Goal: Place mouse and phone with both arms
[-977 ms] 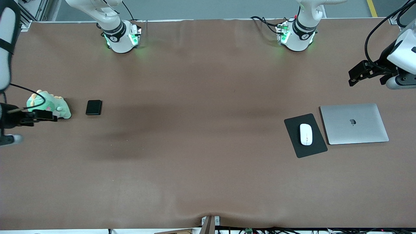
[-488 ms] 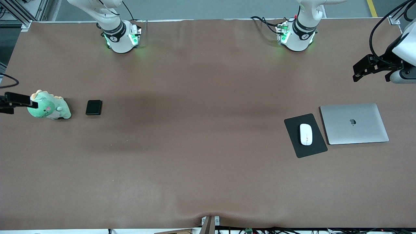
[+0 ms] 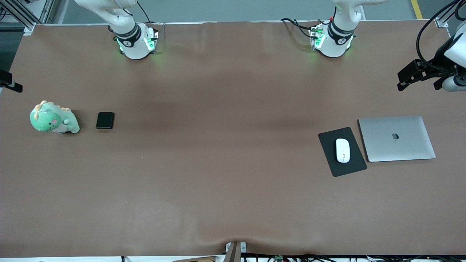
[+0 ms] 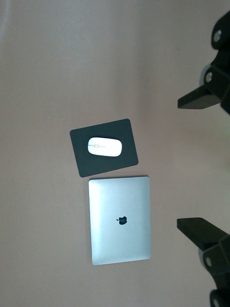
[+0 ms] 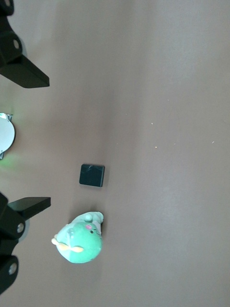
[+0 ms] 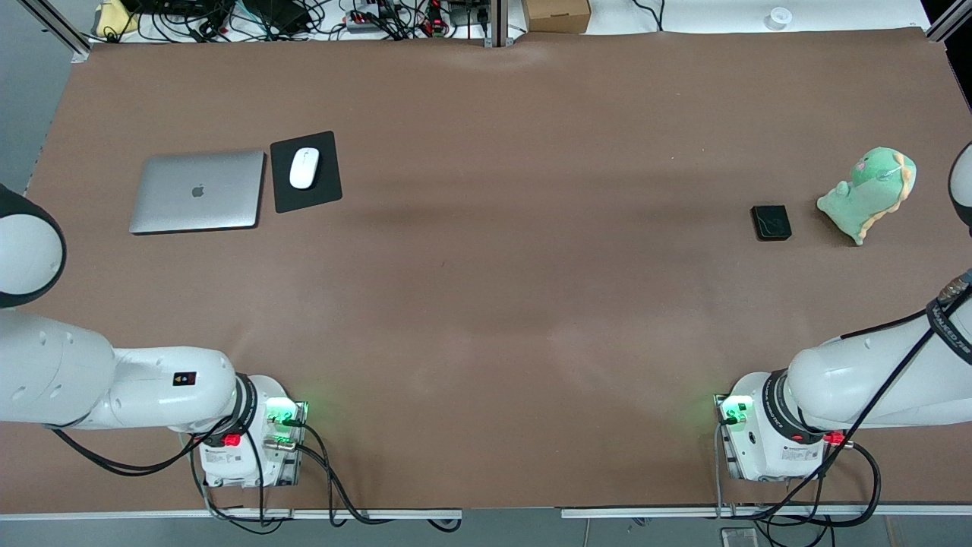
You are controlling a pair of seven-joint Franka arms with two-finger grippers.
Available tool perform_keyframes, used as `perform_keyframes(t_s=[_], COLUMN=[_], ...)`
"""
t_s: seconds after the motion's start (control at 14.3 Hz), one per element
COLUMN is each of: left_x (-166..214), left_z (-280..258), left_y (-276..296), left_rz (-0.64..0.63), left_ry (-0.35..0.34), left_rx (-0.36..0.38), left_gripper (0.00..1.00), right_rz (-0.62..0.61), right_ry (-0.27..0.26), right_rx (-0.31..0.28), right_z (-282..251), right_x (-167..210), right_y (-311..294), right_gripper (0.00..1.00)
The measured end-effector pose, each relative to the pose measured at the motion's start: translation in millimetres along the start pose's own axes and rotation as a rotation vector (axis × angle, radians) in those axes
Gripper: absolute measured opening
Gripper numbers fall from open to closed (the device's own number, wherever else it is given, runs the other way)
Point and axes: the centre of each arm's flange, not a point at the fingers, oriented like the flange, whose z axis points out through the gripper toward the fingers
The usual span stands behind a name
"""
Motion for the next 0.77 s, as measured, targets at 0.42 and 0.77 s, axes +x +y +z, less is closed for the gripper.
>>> perform_keyframes(t_s=[0.42, 0.77], left_x=[0, -1], left_z=[0, 0], left_y=[1, 1], left_rz=[-0.014, -0.014], left_ry=[-0.003, -0.004], left_rx=[0.000, 0.000], left_gripper=[1.00, 1.00], right_rz=[0.079, 0.059], right_ry=[-0.023, -0.034], right_rx=[-0.016, -0.056], right_z=[6, 21], right_x=[-22, -26], right_y=[-13, -23], right_gripper=[1.00, 1.00])
